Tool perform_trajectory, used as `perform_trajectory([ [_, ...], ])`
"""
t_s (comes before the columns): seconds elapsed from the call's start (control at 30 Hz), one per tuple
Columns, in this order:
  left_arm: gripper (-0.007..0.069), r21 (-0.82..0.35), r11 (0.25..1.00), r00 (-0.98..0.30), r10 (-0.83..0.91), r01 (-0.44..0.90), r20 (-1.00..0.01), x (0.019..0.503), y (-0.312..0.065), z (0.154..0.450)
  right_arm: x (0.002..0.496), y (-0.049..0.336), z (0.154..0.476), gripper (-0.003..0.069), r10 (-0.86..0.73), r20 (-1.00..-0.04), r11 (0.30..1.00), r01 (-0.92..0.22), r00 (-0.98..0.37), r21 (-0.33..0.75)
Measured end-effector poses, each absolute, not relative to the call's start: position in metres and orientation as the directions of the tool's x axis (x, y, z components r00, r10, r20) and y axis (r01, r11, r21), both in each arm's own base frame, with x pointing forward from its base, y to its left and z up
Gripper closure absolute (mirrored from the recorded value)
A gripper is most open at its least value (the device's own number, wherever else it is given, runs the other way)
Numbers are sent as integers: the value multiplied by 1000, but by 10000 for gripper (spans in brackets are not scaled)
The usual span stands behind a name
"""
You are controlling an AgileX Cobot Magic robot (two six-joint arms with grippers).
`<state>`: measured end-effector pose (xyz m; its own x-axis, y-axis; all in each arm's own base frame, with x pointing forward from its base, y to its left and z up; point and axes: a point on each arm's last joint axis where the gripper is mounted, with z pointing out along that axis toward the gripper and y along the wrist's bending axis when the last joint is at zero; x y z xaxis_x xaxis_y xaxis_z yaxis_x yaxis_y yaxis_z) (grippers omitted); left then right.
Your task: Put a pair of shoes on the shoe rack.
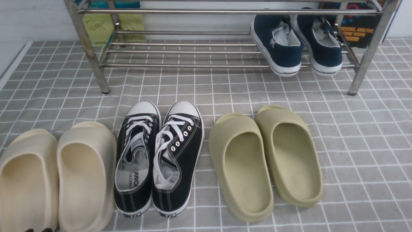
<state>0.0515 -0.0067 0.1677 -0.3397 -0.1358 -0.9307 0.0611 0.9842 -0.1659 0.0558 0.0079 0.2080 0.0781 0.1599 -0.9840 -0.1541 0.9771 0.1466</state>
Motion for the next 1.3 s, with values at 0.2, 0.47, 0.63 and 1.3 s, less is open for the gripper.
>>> perform_trajectory([
  [0.2,386,-166,984,-340,-136,61,-931,51,-7,168,56,2,187,648,119,-983,992,-19,-137,122],
  [0.47,386,-166,984,-340,-136,61,-931,51,-7,168,53,2,174,648,96,-952,995,7,-292,98],
  [0.63,386,-166,984,-340,-136,61,-931,51,-7,168,52,2,174,648,93,-950,995,7,-297,95],
  [1.3,386,-166,984,-340,-136,61,-931,51,-7,168,52,2,174,631,93,-950,995,7,-298,95],
])
